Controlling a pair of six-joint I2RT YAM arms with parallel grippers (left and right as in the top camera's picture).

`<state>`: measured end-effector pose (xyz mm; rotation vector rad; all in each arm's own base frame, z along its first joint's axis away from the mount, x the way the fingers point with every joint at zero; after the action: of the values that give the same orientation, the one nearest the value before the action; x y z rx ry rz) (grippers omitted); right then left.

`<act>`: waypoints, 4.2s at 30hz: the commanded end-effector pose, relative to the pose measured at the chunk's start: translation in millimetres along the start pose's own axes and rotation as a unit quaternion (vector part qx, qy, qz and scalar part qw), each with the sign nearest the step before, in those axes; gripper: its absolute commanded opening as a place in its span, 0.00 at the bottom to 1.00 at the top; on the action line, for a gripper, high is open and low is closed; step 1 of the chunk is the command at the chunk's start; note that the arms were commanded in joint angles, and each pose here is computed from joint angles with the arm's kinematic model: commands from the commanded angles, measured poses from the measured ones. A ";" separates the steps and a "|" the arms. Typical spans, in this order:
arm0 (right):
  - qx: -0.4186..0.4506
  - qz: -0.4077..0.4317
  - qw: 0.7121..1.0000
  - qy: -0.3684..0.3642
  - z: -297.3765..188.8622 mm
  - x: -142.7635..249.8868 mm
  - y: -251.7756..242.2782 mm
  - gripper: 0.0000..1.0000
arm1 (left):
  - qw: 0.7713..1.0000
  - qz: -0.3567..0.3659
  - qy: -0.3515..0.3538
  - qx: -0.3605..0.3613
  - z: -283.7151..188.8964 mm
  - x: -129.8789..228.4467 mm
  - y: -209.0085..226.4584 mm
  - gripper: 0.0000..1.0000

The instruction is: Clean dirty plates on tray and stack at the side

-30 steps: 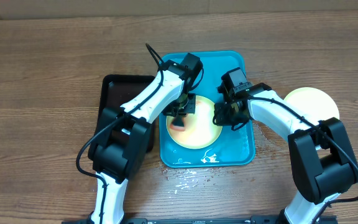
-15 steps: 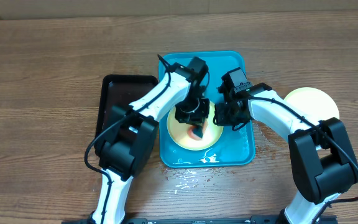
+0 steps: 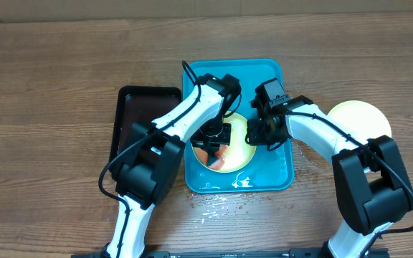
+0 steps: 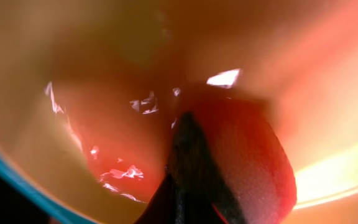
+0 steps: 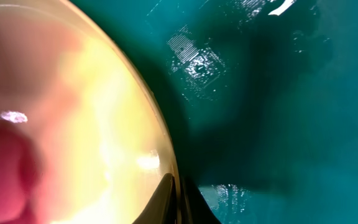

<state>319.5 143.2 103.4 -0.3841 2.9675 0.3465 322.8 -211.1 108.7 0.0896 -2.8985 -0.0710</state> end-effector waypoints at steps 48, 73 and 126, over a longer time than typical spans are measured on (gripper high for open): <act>0.137 -0.071 0.988 -0.025 -91.2 -32.2 51.3 0.04 | 0.951 -0.205 -0.196 0.121 -118.1 10.3 203.1 1.00; 0.330 -0.168 0.848 -0.379 -137.4 -28.8 221.1 0.04 | 0.864 -0.234 -0.413 0.167 -232.7 132.3 238.2 1.00; 0.350 -0.159 0.832 -0.401 -141.4 -19.8 230.7 0.04 | 0.889 -0.244 -0.356 0.152 -216.1 123.8 236.8 1.00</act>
<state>257.8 336.0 277.6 -0.5316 1.9353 -0.5826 240.9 6.0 355.7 1.0009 -3.4849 0.3377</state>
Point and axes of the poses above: each gripper's point midway between its finger pads, its own z axis out along the fingers, its own y axis along the line the jaws close on, x = y × z, the point moved 10 cm from there along -z, back along the fingers, and after that the axes turned 8 degrees about -z, right-handed, at the moved point
